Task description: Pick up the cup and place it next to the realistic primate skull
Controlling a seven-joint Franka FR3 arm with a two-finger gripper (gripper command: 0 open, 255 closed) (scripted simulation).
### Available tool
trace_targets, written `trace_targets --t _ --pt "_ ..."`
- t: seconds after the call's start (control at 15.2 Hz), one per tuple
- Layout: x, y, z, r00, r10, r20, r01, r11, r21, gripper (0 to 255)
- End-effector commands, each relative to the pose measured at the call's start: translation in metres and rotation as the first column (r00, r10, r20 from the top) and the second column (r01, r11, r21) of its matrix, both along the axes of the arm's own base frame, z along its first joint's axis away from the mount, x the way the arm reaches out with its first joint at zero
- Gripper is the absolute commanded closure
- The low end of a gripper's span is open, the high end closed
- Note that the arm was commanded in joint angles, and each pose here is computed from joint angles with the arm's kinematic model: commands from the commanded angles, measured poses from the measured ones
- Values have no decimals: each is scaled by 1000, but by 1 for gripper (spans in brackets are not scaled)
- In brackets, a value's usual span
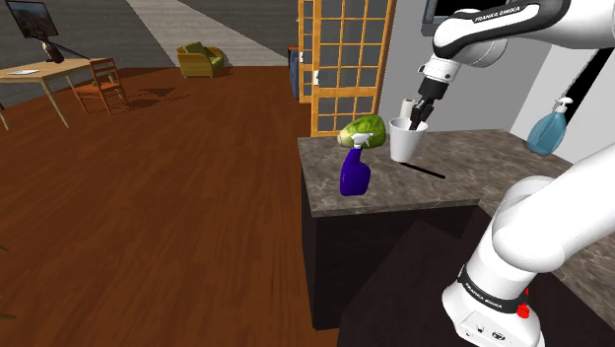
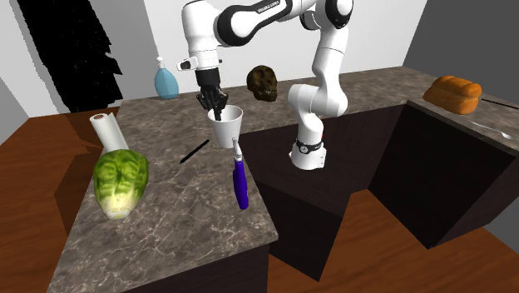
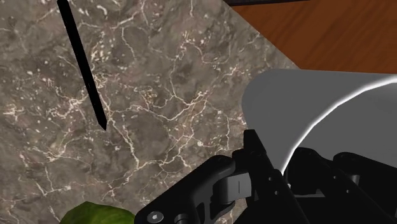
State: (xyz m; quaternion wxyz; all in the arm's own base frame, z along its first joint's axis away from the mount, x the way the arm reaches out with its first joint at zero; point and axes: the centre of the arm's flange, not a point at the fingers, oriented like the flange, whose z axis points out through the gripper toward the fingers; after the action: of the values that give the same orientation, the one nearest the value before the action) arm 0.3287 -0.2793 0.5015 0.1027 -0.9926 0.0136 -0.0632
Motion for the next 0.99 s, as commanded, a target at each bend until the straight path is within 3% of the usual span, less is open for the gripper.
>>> trace_targets --t 0.0,0.92 --pt "0 0 10 1000 0 0 0 1000 0 255" --pt "0 0 84 1000 0 0 0 1000 0 255"
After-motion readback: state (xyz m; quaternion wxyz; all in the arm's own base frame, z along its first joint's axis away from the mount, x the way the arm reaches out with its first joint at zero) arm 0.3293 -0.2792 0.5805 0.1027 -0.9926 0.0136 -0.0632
